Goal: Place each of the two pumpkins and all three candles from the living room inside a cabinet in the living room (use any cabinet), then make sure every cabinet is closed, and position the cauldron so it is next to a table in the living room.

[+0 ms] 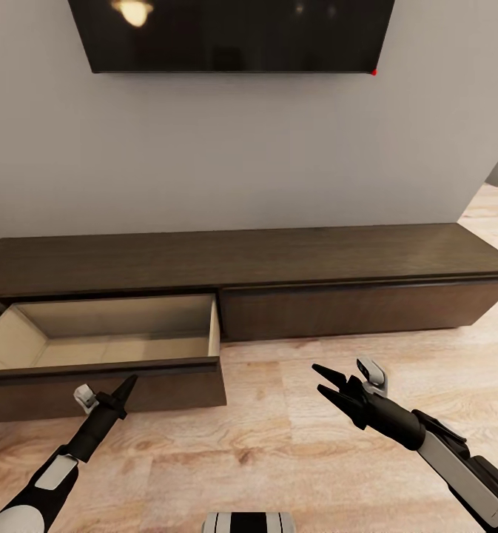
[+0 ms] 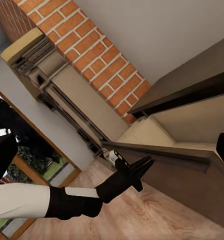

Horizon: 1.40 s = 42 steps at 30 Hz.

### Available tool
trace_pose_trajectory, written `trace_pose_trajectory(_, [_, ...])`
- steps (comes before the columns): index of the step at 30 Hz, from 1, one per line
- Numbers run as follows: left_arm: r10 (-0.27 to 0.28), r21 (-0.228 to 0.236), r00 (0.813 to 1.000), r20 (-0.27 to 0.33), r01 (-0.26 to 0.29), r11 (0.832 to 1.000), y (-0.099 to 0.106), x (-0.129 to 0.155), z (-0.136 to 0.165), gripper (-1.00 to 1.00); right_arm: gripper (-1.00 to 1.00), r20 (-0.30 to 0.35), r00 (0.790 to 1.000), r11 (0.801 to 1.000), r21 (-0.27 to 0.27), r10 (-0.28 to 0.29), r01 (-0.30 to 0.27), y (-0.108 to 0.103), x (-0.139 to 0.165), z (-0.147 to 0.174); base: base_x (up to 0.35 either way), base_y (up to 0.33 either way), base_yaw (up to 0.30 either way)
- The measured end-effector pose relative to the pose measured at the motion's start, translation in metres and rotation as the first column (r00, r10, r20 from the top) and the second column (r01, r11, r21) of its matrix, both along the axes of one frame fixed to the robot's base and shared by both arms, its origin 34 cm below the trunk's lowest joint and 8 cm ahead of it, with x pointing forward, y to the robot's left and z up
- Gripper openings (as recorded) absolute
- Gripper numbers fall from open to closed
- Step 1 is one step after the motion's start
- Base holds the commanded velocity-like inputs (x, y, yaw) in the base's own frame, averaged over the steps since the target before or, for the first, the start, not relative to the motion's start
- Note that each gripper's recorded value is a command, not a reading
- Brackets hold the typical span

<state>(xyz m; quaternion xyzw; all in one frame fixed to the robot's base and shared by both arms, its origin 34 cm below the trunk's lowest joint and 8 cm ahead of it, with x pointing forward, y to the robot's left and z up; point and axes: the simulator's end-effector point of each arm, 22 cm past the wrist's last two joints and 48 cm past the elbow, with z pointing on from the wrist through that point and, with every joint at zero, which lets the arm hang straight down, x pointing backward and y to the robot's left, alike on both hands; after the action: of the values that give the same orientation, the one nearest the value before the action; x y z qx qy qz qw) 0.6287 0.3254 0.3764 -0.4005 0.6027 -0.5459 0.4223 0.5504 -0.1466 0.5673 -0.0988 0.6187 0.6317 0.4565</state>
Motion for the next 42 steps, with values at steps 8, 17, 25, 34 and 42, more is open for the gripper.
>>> trace_pose_trajectory(8, [0.0,0.0,1.0,0.0,0.0,1.0,0.0,0.0,0.0,-1.0,1.0,-0.001,1.0,1.0,0.0,0.0,0.0,0.0,0.0,0.0,0.0,0.0,0.0])
trace_pose_trajectory(17, [0.031,0.043,0.999,0.019,-0.031,0.999,0.049,-0.024,0.006,1.0,1.0,-0.001,1.0,1.0,0.0,0.0,0.0,0.0,0.0,0.0,0.0,0.0,0.0])
trace_pose_trajectory(25, [0.031,0.043,0.999,0.018,-0.031,0.999,0.049,-0.024,0.005,1.0,1.0,-0.001,1.0,1.0,0.0,0.0,0.0,0.0,0.0,0.0,-0.051,0.0,0.0])
trace_pose_trajectory(34, [0.03,0.042,0.999,0.02,-0.031,0.999,0.049,-0.024,0.006,1.0,1.0,-0.001,1.0,1.0,0.0,0.0,0.0,0.0,0.0,0.0,-0.061,0.0,0.0])
trace_pose_trajectory(42, [0.03,0.041,0.999,0.018,-0.031,0.999,0.048,-0.024,0.005,1.0,1.0,0.0,1.0,1.0,-0.001,-0.001,0.001,-0.001,0.0,0.0,-0.001,0.0,0.0])
